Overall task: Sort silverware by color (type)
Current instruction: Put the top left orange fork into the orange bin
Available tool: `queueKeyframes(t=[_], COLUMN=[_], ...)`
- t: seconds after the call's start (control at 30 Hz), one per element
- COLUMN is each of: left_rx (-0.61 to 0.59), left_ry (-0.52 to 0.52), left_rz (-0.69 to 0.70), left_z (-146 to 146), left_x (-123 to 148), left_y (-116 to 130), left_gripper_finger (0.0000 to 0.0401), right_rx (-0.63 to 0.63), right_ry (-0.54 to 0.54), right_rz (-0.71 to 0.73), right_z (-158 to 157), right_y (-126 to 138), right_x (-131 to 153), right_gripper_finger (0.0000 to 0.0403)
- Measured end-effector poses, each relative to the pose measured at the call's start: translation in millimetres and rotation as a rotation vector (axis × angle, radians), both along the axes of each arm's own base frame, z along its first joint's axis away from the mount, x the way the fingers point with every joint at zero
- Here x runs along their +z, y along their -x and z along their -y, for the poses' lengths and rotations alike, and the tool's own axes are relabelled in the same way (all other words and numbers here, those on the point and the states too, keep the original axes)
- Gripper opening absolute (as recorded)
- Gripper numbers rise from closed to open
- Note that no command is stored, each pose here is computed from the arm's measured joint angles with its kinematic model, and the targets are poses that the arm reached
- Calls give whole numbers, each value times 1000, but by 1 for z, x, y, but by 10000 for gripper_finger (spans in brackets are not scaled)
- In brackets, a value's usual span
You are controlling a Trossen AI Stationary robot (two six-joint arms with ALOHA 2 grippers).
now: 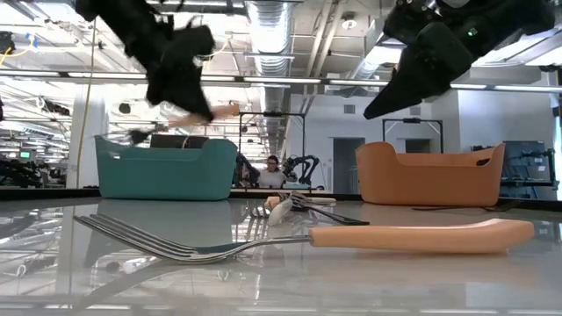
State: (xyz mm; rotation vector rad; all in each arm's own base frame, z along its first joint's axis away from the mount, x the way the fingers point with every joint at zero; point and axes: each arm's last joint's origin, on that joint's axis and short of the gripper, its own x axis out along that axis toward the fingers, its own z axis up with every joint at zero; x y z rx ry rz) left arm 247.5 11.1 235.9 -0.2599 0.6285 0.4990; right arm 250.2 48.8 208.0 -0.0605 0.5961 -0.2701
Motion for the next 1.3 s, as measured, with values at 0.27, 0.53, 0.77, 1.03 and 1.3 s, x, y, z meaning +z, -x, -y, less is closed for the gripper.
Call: queueKeyframes(t=[0.27, 0.53, 0.77, 1.03, 1.3], left_rx=[-130, -318, -338, -317, -379], left_ry=[-159, -43, 69, 26, 16], left_rz=[121, 364, 541, 686, 689], left_z=[-30, -69, -79, -83, -81], left_x=[19, 24, 35, 50, 51], left_y=[9, -5, -6, -7, -7], left_gripper_finger=[26, 26, 26, 26, 26], right_rx=[-7, -16, 43, 19, -60], right_ry=[136, -39, -253, -311, -351], right_rz=[118, 306, 436, 471, 627], right_z=[29, 100, 121, 105, 99], right_y=[-14, -21, -24, -29, -51], right_x=[15, 39, 63, 69, 63], right_gripper_finger=[228, 228, 228, 227, 227])
